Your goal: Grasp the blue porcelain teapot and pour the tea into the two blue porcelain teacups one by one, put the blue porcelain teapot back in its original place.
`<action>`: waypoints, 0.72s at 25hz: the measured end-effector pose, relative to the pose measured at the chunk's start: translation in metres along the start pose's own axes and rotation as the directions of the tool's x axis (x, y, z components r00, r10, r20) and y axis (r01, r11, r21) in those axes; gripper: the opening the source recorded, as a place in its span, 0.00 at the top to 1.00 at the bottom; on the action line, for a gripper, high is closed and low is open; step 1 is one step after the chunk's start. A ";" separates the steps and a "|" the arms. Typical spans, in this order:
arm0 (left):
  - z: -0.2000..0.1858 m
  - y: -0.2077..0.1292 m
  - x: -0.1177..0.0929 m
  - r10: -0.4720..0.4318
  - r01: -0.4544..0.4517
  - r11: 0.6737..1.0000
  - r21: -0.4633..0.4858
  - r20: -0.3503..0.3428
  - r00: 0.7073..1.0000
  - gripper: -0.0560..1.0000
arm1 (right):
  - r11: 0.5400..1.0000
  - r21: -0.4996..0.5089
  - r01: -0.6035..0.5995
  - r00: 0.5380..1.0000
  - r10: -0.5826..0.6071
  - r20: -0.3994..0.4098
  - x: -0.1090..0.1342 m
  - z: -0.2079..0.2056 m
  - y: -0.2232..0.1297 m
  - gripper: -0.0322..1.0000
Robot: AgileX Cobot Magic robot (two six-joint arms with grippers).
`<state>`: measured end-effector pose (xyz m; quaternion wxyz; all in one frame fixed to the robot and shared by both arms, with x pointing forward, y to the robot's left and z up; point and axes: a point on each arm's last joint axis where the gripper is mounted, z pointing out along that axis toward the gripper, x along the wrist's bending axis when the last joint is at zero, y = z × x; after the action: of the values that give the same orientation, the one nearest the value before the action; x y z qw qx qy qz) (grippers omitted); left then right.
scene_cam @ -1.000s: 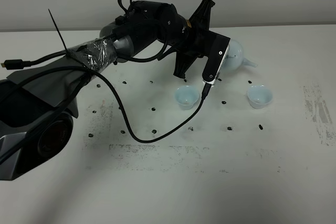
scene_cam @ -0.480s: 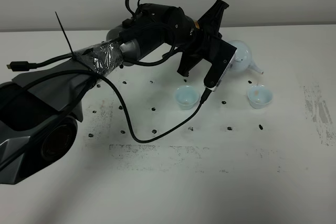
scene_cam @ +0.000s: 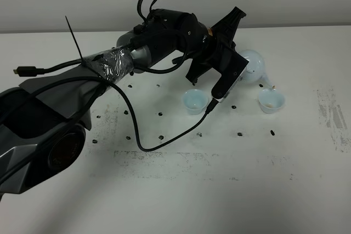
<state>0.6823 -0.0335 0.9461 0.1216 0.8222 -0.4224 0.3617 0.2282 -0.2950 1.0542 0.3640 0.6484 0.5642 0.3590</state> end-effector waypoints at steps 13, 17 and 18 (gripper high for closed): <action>0.001 0.002 0.002 0.086 -0.085 0.996 0.027 -0.007 0.996 0.88 | 1.000 0.000 0.000 1.000 0.000 0.000 0.000 0.000 0.000 0.45; 0.001 0.003 0.002 0.103 -0.103 0.994 0.034 -0.005 0.995 0.88 | 1.000 0.000 0.000 1.000 0.000 0.000 0.000 0.000 0.000 0.45; 0.001 0.002 0.002 0.106 -0.106 0.994 0.036 -0.004 0.994 0.88 | 1.000 0.000 0.000 1.000 0.000 0.000 0.000 0.000 0.000 0.45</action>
<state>0.6816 -0.0367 0.9470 0.0888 0.7996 -0.4585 0.3776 0.2282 -0.2950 1.0542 0.3640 0.6484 0.5642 0.3590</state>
